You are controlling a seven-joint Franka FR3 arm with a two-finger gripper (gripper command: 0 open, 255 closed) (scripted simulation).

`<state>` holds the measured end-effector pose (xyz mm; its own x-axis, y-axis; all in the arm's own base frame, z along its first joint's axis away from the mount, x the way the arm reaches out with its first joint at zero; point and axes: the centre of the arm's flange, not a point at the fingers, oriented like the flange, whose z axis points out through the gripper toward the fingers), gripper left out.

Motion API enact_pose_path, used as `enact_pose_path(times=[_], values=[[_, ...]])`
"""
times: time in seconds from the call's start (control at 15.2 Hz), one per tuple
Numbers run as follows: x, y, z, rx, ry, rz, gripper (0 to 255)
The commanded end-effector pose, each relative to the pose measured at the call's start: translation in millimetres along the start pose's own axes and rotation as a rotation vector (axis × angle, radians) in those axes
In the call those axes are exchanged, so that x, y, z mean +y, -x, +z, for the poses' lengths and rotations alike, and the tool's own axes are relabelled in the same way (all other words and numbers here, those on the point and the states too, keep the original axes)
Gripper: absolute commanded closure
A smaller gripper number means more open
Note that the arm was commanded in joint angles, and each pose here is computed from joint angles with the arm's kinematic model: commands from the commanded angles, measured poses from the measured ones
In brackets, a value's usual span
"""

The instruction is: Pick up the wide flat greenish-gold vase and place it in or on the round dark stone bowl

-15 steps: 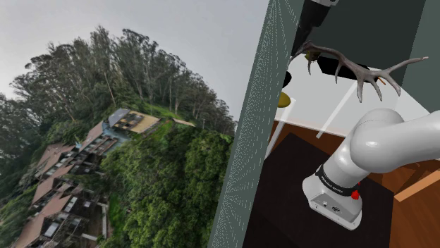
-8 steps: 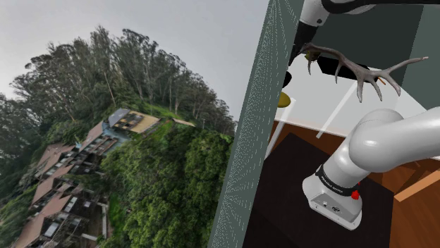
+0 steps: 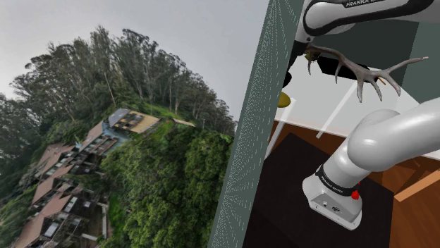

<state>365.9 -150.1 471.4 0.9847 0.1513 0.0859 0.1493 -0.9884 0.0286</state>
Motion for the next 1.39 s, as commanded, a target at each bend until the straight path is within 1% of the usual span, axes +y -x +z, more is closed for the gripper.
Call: enact_pose_path(times=[0.0,0.46,0.92,1.32], values=[[19.2,-3.6,19.0,-0.008,0.012,-0.007,0],[80.1,-11.5,75.9,-0.038,0.047,-0.028,0],[81.8,-10.1,112.8,-0.038,0.047,-0.028,0],[82.0,-10.0,115.8,-0.038,0.047,-0.028,0]])
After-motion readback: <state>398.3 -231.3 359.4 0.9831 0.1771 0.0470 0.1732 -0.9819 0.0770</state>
